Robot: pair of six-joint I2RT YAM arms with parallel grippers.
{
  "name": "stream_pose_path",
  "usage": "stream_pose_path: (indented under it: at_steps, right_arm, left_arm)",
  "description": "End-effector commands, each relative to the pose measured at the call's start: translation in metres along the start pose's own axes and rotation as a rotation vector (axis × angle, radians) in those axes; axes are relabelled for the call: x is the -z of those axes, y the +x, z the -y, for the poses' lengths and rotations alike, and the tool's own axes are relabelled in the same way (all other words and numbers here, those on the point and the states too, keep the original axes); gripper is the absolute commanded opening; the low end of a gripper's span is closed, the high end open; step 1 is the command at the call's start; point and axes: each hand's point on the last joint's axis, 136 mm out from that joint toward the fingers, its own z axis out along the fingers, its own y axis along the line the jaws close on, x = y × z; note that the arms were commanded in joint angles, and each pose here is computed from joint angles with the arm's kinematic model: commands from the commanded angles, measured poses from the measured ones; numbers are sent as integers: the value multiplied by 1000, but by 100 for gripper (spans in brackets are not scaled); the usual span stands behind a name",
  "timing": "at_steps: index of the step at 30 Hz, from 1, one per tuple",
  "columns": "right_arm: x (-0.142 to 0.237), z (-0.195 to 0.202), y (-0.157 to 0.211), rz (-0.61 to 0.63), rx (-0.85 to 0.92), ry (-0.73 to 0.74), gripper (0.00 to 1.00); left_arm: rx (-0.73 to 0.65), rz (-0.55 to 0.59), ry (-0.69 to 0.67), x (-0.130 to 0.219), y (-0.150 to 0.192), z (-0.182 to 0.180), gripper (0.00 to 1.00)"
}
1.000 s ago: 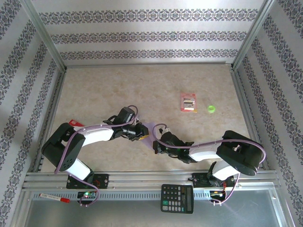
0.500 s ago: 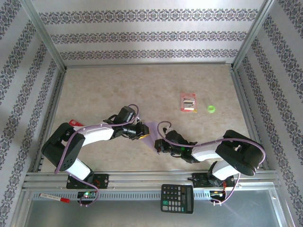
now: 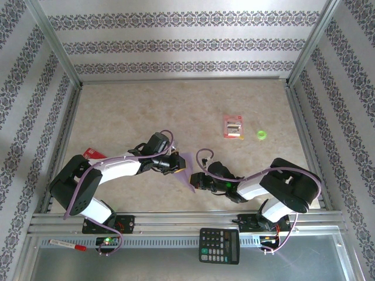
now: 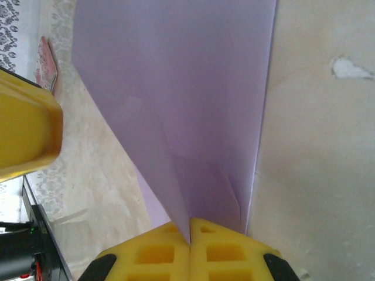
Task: Fold a paper plane with a square sheet of paper (pick it up from the middle)
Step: Fourth fold the wing at the center of the table.
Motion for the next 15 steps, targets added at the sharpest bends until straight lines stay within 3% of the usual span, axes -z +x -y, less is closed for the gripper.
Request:
stream_pose_path:
  at_steps: [1,15]
  right_arm:
    - [2,4,1,5,-34,-17,0]
    - [4,20,4,18,-60,19,1]
  left_arm:
    - [-25,-7,-11,-6,1,2,10]
    - [-50,-63,-23,-29,-5,6,10]
